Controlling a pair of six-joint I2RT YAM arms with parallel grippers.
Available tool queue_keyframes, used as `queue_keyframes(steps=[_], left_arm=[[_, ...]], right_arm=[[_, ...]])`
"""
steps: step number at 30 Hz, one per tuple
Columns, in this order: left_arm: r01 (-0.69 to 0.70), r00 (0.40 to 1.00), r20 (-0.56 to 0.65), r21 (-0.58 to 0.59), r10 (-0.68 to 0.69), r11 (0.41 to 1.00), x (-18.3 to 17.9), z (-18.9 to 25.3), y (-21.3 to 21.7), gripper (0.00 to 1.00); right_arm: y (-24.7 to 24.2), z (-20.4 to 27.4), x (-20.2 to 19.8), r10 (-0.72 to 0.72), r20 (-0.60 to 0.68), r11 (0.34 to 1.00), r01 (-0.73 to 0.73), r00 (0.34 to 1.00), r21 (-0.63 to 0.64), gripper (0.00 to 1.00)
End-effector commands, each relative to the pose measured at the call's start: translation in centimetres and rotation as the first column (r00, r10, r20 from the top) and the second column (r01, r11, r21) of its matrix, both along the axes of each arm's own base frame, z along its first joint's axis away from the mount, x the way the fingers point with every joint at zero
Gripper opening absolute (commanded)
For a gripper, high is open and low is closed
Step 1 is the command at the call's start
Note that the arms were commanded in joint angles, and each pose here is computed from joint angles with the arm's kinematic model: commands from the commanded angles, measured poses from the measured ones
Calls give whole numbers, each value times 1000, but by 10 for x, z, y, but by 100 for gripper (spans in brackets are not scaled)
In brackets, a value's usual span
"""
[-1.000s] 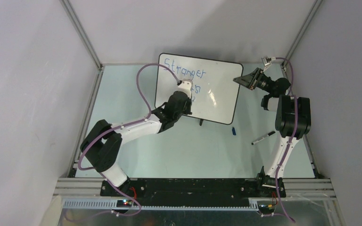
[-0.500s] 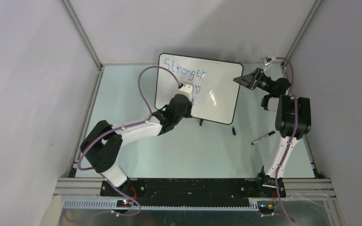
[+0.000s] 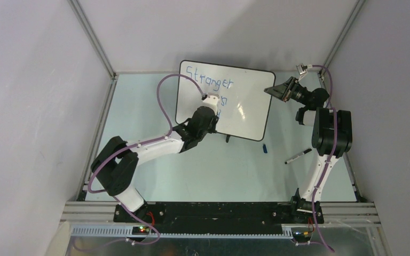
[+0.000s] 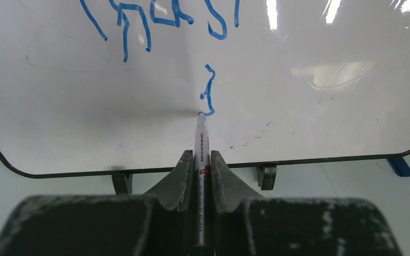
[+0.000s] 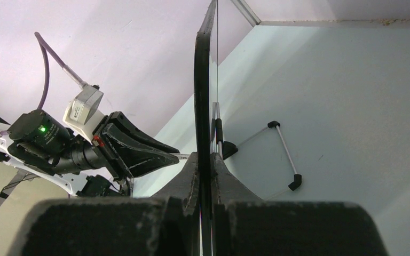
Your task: Write a sentence on the whiteboard
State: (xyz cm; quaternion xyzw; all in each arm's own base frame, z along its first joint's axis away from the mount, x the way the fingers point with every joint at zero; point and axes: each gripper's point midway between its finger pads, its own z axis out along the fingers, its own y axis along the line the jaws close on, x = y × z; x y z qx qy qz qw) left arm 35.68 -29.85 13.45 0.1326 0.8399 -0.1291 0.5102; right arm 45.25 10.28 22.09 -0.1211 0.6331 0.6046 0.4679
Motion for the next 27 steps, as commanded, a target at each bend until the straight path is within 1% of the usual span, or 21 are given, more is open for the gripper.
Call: queue_keyframes(steps=[1, 12, 27], left_arm=[[-19, 997, 80, -21, 20, 1000, 11, 36, -3, 0], [-3, 996, 85, -37, 7, 999, 16, 42, -12, 0], [1, 997, 74, -29, 1, 1000, 20, 36, -17, 0]], right_arm=[[1, 41, -11, 1, 71, 1000, -2, 997, 12, 0], [0, 41, -11, -1, 72, 1000, 0, 997, 12, 0], [0, 41, -11, -1, 70, 1000, 0, 998, 13, 0]])
